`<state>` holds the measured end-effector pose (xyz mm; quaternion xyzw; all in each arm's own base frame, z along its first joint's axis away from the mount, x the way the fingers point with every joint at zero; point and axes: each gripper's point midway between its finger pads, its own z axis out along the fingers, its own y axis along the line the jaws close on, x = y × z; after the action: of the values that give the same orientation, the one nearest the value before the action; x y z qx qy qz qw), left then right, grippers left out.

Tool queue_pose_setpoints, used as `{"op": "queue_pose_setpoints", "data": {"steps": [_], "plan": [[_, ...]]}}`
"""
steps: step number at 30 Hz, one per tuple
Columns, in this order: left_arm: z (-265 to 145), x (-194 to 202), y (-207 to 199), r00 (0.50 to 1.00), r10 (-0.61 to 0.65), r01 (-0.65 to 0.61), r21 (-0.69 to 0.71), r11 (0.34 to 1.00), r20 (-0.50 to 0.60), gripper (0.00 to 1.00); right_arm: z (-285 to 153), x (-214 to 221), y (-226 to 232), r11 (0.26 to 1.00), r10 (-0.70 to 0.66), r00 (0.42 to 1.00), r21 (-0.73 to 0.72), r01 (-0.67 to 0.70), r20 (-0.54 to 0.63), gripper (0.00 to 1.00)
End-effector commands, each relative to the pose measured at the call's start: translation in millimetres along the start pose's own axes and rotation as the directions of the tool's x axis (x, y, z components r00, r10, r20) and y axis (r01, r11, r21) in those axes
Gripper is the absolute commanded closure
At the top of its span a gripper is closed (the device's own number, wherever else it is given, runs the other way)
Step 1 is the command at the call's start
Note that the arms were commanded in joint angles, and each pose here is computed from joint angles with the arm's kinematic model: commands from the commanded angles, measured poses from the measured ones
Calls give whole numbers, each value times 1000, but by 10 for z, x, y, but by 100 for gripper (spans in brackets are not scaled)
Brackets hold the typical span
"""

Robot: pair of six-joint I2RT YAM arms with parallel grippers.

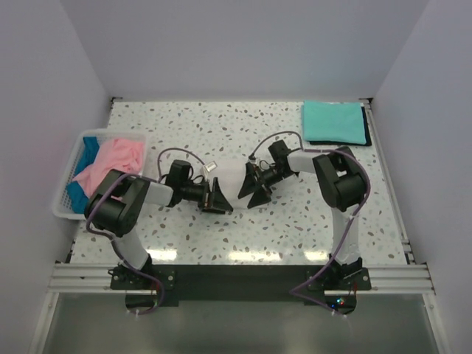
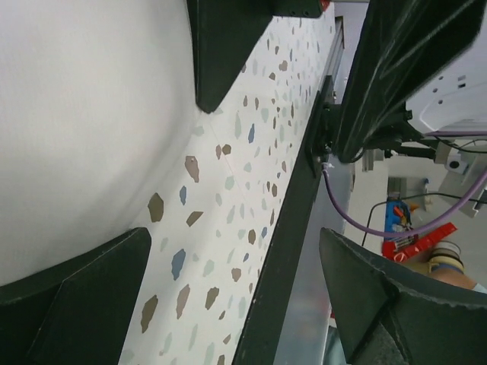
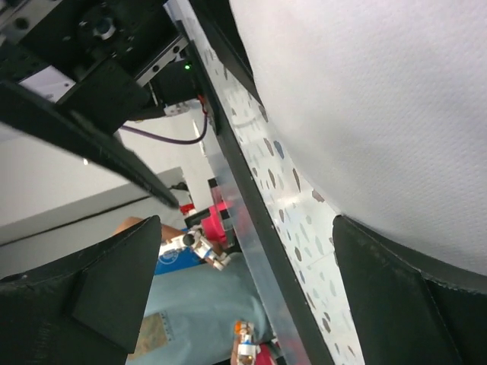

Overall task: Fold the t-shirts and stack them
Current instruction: Fold the tshirt, then neatly place the folded tshirt to the corner

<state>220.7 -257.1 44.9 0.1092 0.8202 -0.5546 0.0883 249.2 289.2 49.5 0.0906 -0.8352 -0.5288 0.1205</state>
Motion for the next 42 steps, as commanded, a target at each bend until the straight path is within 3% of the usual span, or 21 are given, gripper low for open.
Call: {"op": "queue_pose_setpoints", "data": {"steps": [1,9,11,14,17,21,22,24,25,27,28,32,33,34,40,42], "plan": [[-99,169,443,1000,-21,19,-100,995,-18,0,-68,74,-768,979,154,988,130,-156,27,1],[-246,292,579,998,-2,-6,-120,993,-68,0,-280,339,-722,988,120,992,102,-116,-37,1],[-281,285,596,998,-2,-5,-129,992,-56,0,-327,382,-740,993,48,997,114,-41,-57,1],[-303,205,450,995,62,-69,-99,993,-76,0,-436,405,-421,999,-20,997,37,22,-73,1],[-328,-5,68,977,203,-207,-56,977,-70,0,-606,372,38,995,-99,994,-13,99,-43,1],[-378,-361,-587,899,438,-438,-70,896,-19,0,-934,175,641,958,-286,958,23,285,40,1],[-411,-537,-659,873,488,-485,-136,864,-7,0,-1026,157,778,950,-311,947,43,309,75,1],[-424,-713,-753,803,596,-584,-220,781,-15,0,-1238,-2,751,938,-341,926,120,325,159,1],[-484,-939,-748,738,675,-645,-320,694,-24,0,-1339,-51,737,949,-302,930,152,274,208,1],[-503,-1129,-772,658,752,-699,-411,586,-47,0,-1672,-194,561,930,-332,882,272,247,333,1],[-415,-1138,-835,609,790,-738,-414,533,-69,0,-1773,-217,480,939,-284,880,298,174,380,1],[-178,-1302,-861,320,920,-830,-536,158,-225,2,-2144,-212,134,912,-231,846,410,16,480,1],[40,-1175,-914,254,934,-858,-504,98,-250,7,-2221,-180,37,906,-209,837,421,-28,505,1],[111,-1223,-935,169,946,-850,-526,-2,-278,10,-2273,-161,-55,891,-183,828,445,-88,529,1],[819,-757,-1007,-92,946,-886,-407,-220,-311,30,-2379,-32,-294,869,-82,778,427,-250,623,1],[1012,-562,-979,-152,938,-896,-356,-265,-313,36,-2325,10,-330,874,-55,785,410,-261,617,2]]}}
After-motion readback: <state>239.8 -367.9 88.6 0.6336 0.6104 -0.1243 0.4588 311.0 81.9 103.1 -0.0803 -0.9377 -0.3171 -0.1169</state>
